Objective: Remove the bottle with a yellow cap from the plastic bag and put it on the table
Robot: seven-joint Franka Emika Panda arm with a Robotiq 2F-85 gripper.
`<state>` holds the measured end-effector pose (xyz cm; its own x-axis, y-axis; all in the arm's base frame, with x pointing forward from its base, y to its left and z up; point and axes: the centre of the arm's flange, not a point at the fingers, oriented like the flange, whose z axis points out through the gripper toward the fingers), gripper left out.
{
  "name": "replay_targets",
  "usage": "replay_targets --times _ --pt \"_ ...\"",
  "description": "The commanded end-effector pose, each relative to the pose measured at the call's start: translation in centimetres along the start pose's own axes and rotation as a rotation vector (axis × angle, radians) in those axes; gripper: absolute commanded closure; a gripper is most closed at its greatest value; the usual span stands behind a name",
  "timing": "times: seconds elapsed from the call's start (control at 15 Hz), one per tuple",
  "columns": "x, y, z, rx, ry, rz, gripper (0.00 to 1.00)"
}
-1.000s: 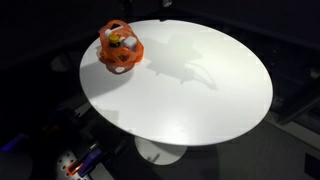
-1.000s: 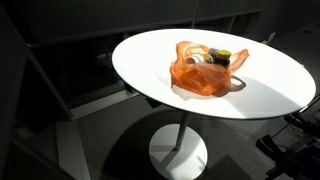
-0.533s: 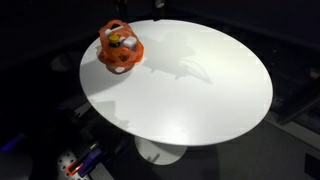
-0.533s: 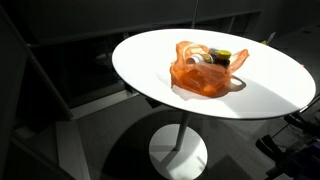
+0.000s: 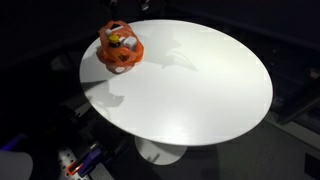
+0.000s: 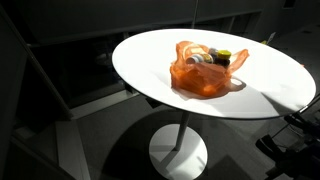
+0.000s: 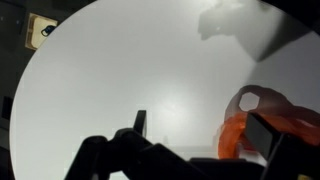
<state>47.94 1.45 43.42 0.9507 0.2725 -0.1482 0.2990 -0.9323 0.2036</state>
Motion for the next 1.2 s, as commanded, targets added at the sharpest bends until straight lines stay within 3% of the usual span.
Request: replay_targets --times 0.0,0.27,0.67,1.13 --pt "2.1 -2.7 1.0 0.042 0.023 -0.025 0.00" --pt "3.8 -7.0 2.2 0.072 0.025 -0.089 0.00" --pt "5.1 -13.4 4.4 0.047 0.007 -0.195 0.00" --pt "6.6 -15.9 7.2 0.081 0.051 -0.263 0.00"
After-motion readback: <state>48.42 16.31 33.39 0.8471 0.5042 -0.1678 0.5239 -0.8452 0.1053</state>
